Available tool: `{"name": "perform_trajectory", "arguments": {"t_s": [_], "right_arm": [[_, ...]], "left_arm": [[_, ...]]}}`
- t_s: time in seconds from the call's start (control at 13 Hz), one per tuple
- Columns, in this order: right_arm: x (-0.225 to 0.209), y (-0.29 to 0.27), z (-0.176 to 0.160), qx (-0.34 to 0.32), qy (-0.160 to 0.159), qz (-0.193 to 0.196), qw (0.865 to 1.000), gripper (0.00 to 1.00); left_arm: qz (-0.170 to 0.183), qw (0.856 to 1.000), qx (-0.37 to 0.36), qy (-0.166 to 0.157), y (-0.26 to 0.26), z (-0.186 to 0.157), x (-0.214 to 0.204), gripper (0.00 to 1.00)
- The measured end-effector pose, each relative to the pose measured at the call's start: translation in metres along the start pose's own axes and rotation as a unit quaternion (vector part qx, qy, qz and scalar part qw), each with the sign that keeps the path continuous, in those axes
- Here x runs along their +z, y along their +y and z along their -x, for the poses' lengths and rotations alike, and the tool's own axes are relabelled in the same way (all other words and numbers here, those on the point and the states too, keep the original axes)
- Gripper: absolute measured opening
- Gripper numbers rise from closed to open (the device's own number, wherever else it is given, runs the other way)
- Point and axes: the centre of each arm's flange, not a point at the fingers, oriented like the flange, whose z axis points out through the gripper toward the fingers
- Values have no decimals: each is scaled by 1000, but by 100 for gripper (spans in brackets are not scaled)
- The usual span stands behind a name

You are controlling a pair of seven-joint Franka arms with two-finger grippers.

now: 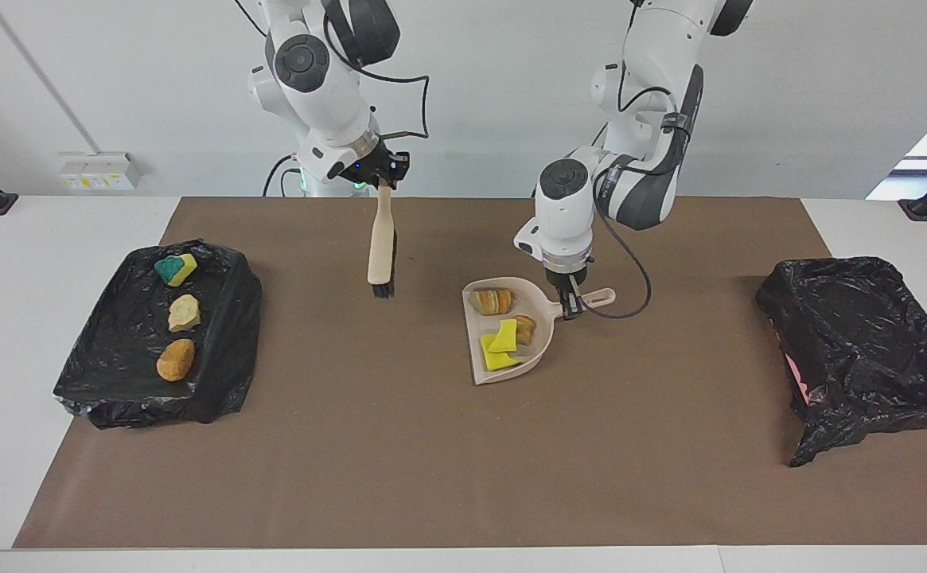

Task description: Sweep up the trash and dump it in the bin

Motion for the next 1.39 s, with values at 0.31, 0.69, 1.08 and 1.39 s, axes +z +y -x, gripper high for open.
{"name": "perform_trajectory", "arguments": {"t_s": [0.31,0.69,1.08,1.39], "right_arm": [[34,-10,20,11,7,9,1000,27],[98,-73,41,27,31,25,999,27],[148,-112,47,36,41,33,998,27],[200,-144,52,39,46,47,997,27]], "left_arm": [[-4,1000,-3,26,-24,42,-26,32],[-22,999,4,31,-48,116,-58,32],[-11,998,-4,57,-77,262,-88,32],[-13,997,-5,72,-86,361,-89,32]]}}
